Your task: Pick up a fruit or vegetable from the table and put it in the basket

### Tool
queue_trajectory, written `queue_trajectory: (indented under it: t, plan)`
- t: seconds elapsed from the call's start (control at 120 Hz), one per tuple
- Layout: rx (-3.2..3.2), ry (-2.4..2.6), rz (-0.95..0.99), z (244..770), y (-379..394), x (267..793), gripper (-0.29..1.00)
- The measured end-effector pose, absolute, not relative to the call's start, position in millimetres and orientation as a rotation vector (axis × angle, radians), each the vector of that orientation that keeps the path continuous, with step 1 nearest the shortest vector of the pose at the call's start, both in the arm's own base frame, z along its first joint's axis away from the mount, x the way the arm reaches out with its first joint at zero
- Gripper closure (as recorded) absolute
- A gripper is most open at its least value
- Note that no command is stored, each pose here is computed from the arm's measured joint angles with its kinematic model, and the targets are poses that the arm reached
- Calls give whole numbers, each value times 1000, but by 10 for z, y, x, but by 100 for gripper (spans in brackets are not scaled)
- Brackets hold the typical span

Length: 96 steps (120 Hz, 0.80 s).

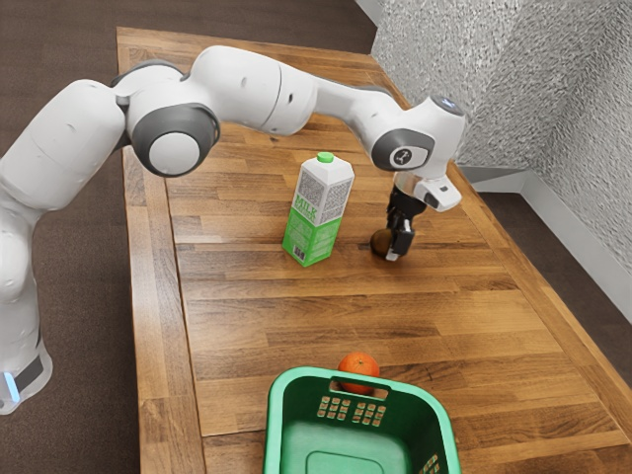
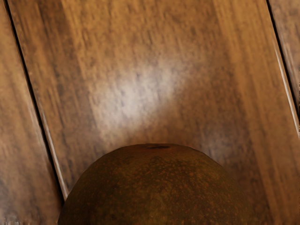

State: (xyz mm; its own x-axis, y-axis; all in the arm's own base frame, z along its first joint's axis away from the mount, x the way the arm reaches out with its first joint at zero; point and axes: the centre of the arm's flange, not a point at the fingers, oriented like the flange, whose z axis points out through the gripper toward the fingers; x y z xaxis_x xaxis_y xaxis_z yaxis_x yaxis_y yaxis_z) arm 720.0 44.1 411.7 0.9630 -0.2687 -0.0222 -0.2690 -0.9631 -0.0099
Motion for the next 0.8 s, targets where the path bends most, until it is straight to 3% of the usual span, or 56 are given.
queue_trajectory:
  t: [0.367, 0.525, 0.8]
  plan:
    - [-3092, 434, 53, 4306, 404, 7180, 29]
    - [-3090, 449, 2, 4643, 326, 7112, 31]
    - [-3038, 728, -155, 5399, -953, 6905, 30]
